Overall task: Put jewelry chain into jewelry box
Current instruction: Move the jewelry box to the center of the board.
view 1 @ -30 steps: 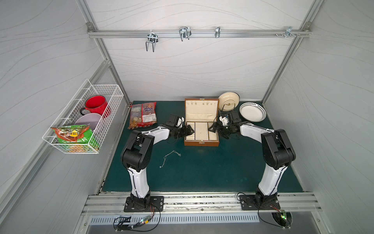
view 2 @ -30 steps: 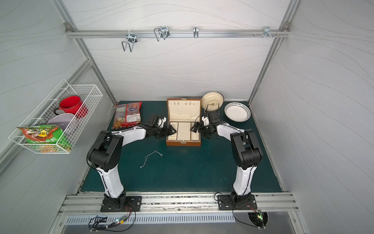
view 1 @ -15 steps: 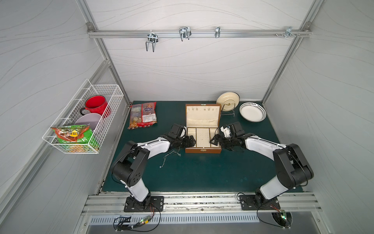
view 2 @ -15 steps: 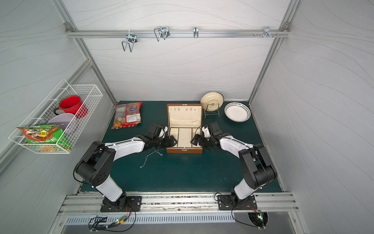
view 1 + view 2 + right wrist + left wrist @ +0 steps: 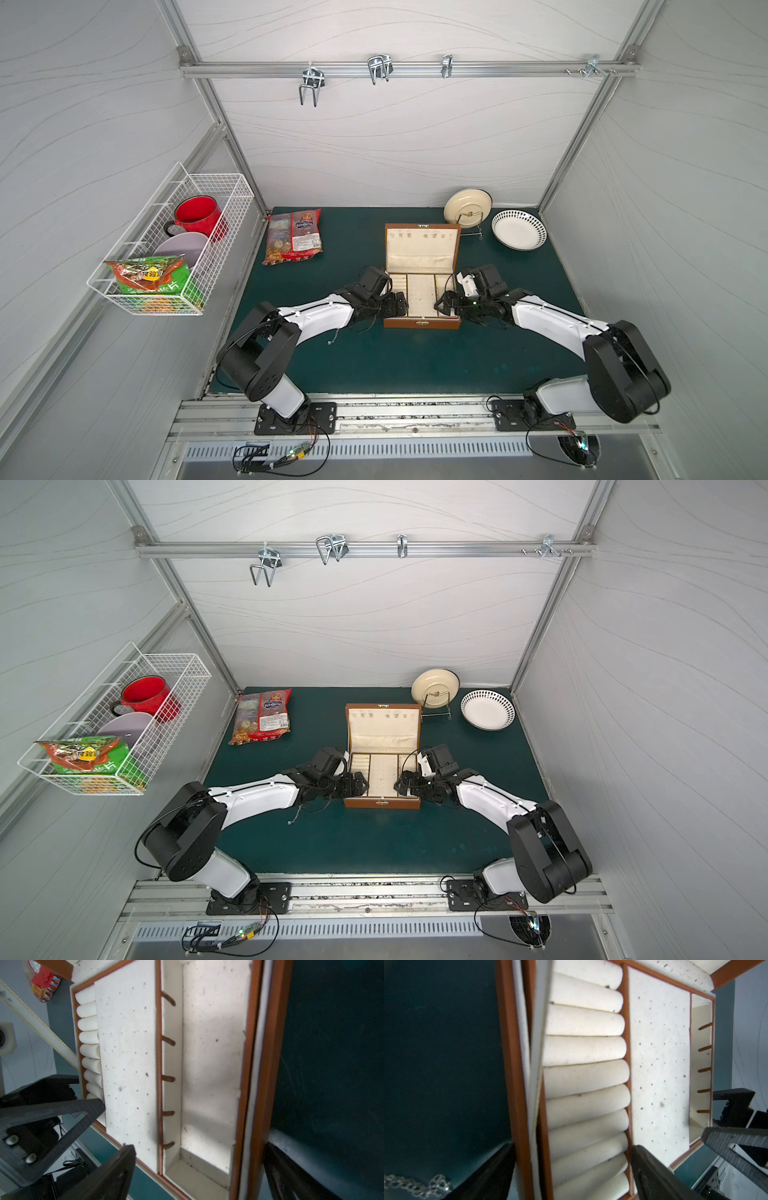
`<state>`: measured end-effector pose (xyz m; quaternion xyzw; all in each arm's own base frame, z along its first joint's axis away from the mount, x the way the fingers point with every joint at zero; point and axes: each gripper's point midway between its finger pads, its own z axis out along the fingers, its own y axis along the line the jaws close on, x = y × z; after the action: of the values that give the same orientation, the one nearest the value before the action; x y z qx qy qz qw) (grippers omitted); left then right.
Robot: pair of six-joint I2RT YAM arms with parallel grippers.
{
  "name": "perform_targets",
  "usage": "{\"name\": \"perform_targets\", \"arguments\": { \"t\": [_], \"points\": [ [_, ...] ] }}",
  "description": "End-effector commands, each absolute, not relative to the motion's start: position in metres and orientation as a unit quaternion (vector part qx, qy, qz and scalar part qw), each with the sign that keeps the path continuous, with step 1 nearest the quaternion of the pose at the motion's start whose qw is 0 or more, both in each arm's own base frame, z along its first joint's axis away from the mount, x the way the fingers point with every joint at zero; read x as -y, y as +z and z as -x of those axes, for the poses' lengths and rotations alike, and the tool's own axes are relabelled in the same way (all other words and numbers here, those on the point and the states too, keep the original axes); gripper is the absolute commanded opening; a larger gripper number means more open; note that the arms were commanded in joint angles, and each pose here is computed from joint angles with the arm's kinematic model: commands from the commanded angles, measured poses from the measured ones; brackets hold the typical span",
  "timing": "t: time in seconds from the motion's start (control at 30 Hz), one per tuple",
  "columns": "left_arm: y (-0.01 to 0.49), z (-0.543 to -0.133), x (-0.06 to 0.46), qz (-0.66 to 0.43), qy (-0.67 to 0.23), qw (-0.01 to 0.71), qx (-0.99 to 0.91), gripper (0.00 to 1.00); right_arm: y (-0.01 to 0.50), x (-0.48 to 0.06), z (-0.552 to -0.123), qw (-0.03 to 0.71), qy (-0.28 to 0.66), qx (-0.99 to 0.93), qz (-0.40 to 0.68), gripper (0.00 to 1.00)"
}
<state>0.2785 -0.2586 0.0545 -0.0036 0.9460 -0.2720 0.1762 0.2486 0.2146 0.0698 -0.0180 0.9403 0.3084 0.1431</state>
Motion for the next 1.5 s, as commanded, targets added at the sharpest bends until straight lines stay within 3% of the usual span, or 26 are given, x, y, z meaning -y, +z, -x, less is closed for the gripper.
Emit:
{"name": "perform_targets", "arguments": {
  "t": [0.0, 0.6, 0.8, 1.2, 1.47],
  "points": [
    [0.072, -0.251, 0.295, -0.035, -0.336, 0.159, -0.928, 0.90, 0.090, -0.237, -0.222, 0.127, 0.373, -0.918, 0.052, 0.99],
    [0.060, -0.196, 0.286, -0.025, -0.323, 0.145, -0.935, 0.90, 0.071, -0.230, -0.172, 0.111, 0.358, -0.926, 0.051, 0.99],
    [0.063, -0.195, 0.275, -0.026, -0.295, 0.159, -0.942, 0.92, 0.068, -0.225, -0.172, 0.118, 0.341, -0.931, 0.045, 0.99],
    [0.124, -0.213, 0.229, -0.026, -0.235, 0.234, -0.943, 1.00, 0.117, -0.170, -0.202, 0.257, 0.220, -0.941, 0.017, 0.99],
    [0.143, -0.225, 0.156, 0.049, -0.183, 0.243, -0.951, 0.96, 0.150, -0.173, -0.209, 0.299, 0.228, -0.925, 0.051, 0.99]
  ]
}}
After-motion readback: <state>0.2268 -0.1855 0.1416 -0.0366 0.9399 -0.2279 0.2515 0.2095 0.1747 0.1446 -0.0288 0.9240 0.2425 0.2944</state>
